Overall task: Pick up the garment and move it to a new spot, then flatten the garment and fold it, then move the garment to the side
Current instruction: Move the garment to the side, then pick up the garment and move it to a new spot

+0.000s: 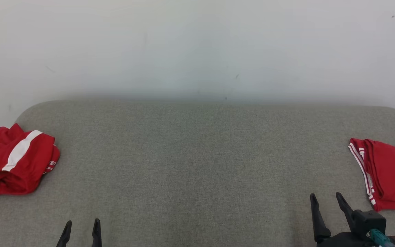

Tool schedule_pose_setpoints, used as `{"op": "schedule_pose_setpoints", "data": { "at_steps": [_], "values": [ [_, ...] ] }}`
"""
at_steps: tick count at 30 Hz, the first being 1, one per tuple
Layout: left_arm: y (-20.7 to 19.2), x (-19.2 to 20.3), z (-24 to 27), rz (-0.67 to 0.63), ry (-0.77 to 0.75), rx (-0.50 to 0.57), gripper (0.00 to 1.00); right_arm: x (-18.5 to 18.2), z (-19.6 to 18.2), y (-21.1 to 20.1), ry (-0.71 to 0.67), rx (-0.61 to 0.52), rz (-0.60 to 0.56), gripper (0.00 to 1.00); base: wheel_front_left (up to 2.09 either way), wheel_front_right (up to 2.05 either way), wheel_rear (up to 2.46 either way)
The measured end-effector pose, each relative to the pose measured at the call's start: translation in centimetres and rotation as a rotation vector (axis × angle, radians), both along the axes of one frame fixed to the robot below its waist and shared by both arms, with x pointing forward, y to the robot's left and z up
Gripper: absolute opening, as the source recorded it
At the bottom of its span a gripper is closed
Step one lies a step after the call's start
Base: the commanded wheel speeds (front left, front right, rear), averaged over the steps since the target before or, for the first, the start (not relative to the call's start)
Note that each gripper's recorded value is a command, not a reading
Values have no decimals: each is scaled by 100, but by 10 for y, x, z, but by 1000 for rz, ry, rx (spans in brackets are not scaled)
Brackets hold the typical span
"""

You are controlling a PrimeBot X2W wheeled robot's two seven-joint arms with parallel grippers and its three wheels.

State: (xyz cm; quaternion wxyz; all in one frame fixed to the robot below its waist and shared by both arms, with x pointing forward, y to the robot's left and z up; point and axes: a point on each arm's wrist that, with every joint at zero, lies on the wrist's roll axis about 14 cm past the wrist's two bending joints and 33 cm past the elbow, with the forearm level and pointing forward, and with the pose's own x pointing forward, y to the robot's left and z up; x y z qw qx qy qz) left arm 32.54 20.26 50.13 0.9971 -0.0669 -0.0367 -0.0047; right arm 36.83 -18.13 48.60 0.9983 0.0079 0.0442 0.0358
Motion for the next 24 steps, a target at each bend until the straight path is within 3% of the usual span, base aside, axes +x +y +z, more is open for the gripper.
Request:
{"op": "schedule_pose_setpoints", "data": {
  "at_steps": [9,24],
  "values": [
    [-5,-2,2,-19,-7,22,100,-19,-13,3,37,31,-1,100,0,0,0],
    [-10,0,-1,-34,2,24,100,-16,-14,6,49,48,7,100,0,0,0]
  ]
}}
